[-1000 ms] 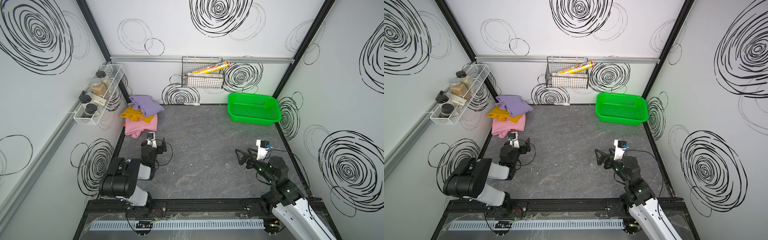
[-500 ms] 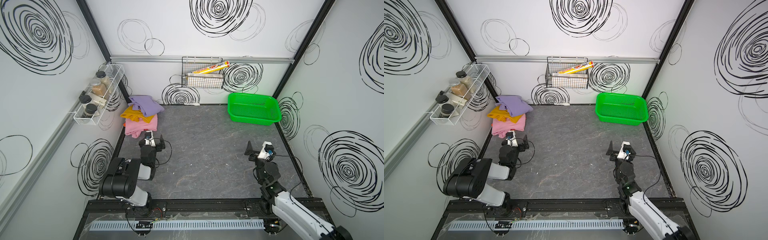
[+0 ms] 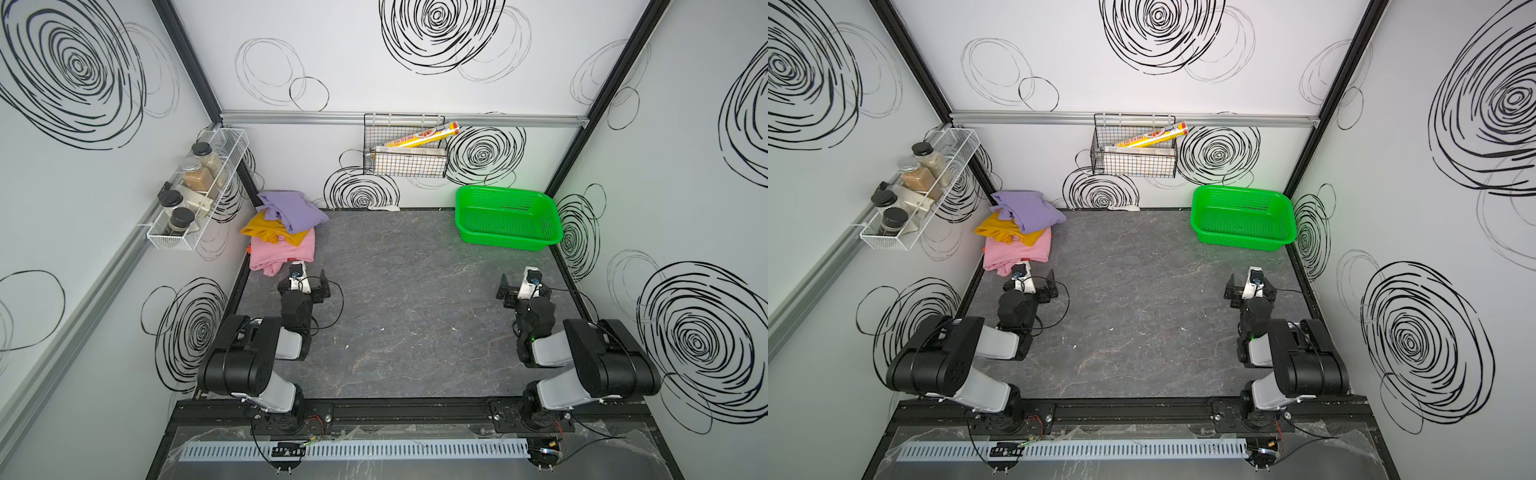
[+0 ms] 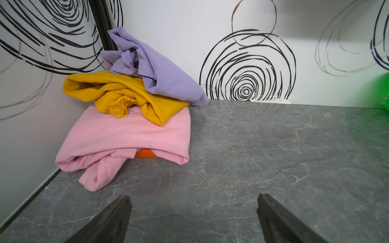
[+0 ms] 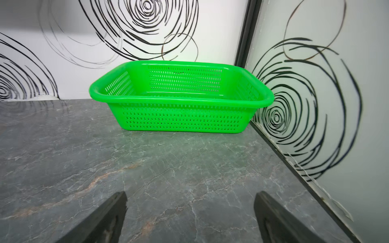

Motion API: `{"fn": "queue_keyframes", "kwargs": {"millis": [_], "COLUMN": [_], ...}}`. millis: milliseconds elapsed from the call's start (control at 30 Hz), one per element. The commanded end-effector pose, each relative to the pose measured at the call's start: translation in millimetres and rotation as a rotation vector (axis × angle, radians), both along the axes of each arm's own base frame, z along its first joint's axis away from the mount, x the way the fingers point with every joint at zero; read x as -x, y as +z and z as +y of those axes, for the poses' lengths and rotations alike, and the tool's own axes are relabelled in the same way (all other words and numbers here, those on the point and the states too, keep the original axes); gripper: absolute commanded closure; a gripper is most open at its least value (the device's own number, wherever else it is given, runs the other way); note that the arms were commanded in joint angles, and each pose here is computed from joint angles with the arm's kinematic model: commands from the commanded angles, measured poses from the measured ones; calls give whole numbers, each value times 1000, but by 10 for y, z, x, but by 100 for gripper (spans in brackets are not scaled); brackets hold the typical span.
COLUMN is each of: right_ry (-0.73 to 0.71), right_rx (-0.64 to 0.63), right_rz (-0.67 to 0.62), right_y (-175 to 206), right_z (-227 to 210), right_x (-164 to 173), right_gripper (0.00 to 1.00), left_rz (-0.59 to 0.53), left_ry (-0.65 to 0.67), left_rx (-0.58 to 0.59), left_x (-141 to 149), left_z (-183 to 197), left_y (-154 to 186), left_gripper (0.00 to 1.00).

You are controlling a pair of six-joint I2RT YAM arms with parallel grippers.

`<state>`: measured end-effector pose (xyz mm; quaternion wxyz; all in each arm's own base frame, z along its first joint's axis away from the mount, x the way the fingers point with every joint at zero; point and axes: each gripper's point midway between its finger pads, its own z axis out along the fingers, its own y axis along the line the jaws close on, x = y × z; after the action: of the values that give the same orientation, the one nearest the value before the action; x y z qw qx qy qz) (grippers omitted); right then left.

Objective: Fold and stack t-shirts
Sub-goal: Reset both arms

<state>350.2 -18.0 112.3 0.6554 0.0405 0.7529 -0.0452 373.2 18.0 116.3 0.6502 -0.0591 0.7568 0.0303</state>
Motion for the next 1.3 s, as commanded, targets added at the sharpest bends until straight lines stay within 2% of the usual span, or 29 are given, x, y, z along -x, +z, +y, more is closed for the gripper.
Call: {"fn": "queue_keyframes", "kwargs": {"millis": [0, 67, 200, 300, 400, 500, 1267], "right_ry": [104, 150, 173, 243, 243, 120, 122], "right_rx": [-14, -6, -6, 13, 12, -15, -11], "right_rz": [-33, -18, -31, -62, -57, -44, -45], "right_y": [153, 124, 140, 184, 175, 159, 163], "right_z": [170, 244, 268, 385, 384, 180, 184], "right_x": [-127, -197, -171, -109, -113, -158, -157], "right_gripper": [0, 0, 0, 0, 0, 0, 0], "left_rz": [-65, -65, -65, -65, -66, -65, -65], "left_ry": [2, 4, 4, 4, 2, 3, 4], "left_rx": [9, 9, 8, 9, 9, 9, 9], "left_x": [-36, -39, -37, -36, -39, -37, -36], "left_z": [-2, 3, 1, 4, -2, 0, 0], "left_y": [160, 161, 161, 161, 165, 161, 160], "left_gripper": [1, 1, 1, 1, 1, 1, 1]}}
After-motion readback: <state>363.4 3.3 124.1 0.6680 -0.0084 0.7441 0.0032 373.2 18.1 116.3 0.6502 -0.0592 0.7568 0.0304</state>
